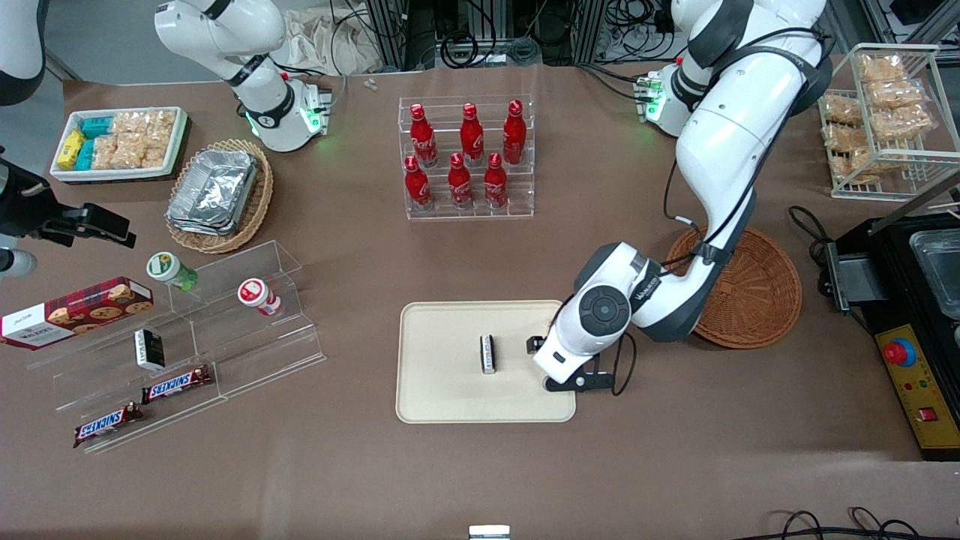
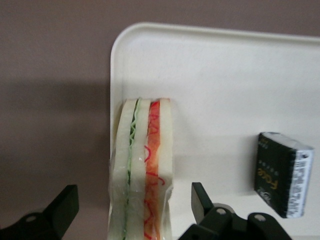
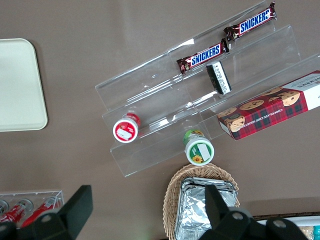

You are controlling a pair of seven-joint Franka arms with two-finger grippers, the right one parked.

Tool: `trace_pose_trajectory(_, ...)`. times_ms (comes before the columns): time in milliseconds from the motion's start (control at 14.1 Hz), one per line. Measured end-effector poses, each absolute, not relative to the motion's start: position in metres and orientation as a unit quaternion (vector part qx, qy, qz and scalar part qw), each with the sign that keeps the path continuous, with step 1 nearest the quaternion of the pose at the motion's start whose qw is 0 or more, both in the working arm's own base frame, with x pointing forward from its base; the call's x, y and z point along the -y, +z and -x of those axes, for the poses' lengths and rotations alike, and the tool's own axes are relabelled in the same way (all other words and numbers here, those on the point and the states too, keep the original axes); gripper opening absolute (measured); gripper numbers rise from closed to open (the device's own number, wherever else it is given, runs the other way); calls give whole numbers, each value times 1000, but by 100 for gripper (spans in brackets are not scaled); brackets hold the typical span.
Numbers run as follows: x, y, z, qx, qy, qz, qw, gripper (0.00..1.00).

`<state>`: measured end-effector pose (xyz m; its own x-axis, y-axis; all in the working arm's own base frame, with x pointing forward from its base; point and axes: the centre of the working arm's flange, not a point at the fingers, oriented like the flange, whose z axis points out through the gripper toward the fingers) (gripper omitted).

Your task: Place sandwich from basket to tray

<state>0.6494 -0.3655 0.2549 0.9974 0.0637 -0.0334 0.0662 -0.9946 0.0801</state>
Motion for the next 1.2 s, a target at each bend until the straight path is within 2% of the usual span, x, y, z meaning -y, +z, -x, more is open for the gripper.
trace_pose_trajectory(213,362,320,-651,-47,0,-999,27,100)
trace_pose_trajectory(425,322,426,-639,-79,8,-997,-16,100)
trace_pose_trajectory(638,245,502,-621,-100,9,-995,10,100)
trace_pose_trajectory(992,145,541,-575,-105,5,-994,-16,100)
trace_pose_trajectory(1205,88,549,-573,-102,-6,-994,-26,100)
